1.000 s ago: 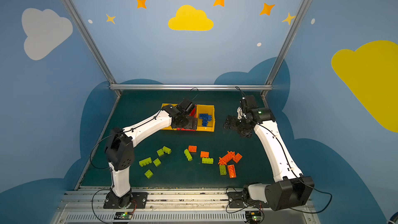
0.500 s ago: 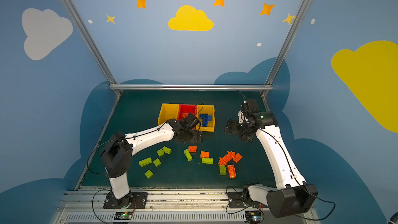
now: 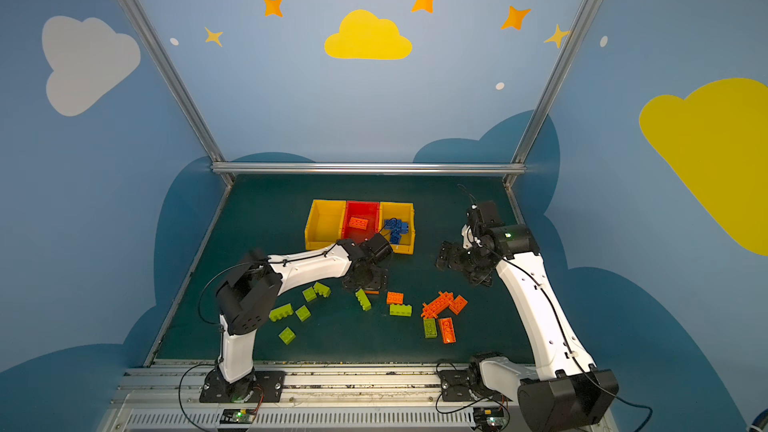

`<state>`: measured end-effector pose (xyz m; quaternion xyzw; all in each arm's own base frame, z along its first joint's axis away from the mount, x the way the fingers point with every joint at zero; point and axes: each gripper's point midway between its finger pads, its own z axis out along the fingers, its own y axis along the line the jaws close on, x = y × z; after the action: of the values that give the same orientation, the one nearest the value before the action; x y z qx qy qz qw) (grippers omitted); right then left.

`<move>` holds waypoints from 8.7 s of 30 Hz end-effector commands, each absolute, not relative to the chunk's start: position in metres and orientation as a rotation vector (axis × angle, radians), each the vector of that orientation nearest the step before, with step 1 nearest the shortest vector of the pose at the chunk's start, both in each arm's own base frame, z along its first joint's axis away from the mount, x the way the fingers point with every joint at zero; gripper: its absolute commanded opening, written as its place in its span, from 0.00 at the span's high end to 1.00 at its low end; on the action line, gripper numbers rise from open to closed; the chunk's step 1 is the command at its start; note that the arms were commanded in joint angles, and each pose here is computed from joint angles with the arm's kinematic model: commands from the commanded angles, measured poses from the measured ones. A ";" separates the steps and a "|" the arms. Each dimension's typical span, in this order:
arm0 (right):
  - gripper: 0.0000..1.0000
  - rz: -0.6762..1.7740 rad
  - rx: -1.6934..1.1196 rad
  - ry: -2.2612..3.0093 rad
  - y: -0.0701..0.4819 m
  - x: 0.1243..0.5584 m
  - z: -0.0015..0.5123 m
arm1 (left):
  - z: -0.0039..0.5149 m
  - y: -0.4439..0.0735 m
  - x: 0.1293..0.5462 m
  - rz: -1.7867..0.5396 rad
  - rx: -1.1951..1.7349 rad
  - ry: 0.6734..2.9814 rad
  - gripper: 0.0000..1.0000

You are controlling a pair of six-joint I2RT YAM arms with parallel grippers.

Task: Sort the legos into containers by color
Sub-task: 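Lower the left gripper onto another orange brick near the bins and grasp, then carry the second orange brick into the red bin with the left gripper and release, then lift the left gripper from the red bin while the right arm shifts, then lower the right gripper onto the small orange 2x2 brick while the left arm draws back, then close the right gripper on the orange 2x2 brick and lift it toward the red bin, then open the right gripper over the red bin to drop the brick, then move the right gripper back over the orange frame-shaped piece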

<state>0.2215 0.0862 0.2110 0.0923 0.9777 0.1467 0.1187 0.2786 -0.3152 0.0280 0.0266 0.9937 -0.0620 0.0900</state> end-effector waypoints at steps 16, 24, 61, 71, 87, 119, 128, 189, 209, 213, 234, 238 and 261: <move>0.03 0.401 0.267 2.868 0.085 0.230 0.205 | 0.021 -0.300 0.280 0.033 0.109 3.004 0.31; 0.03 0.402 0.252 2.860 0.087 0.239 0.204 | 0.018 -0.297 0.285 0.072 0.130 3.024 0.47; 0.03 0.430 0.225 2.812 0.094 0.266 0.224 | 0.062 -0.265 0.343 0.097 0.028 2.953 0.58; 0.03 0.409 0.238 2.776 0.092 0.277 0.230 | 0.107 -0.255 0.428 0.094 -0.058 2.804 0.57; 0.03 0.356 0.284 2.777 0.080 0.270 0.230 | 0.115 -0.265 0.527 -0.154 -0.149 2.661 0.42; 0.03 0.549 0.191 3.000 0.139 0.200 0.152 | 0.254 -0.218 0.403 -0.042 -0.126 2.259 0.00; 0.05 0.436 0.187 3.009 0.172 0.200 0.131 | 0.249 -0.175 0.309 -0.272 -0.120 2.303 0.00; 0.61 0.247 -0.117 3.067 0.294 0.309 0.118 | 0.240 -0.121 0.282 -0.393 -0.174 2.200 0.00; 0.52 0.605 -0.215 2.986 0.357 0.401 0.115 | 0.254 -0.095 0.292 -0.290 -0.273 2.134 0.00; 0.26 0.701 -0.224 2.961 0.369 0.403 0.121 | 0.250 -0.097 0.293 -0.308 -0.284 2.139 0.00; 0.21 0.309 0.204 3.003 0.198 0.293 0.137 | 0.236 -0.192 0.308 -0.730 -0.009 2.237 0.00; 0.22 0.240 0.372 3.019 0.163 0.249 0.121 | 0.229 -0.219 0.305 -0.775 0.085 2.272 0.00; 0.23 0.126 0.835 2.914 0.104 0.188 0.068 | 0.218 -0.304 0.269 -0.861 0.493 2.349 0.00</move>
<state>0.1752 0.1048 0.0668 0.2656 0.9622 0.0469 0.0374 0.2681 -0.3034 0.2104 0.1759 0.8845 -0.3266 0.2829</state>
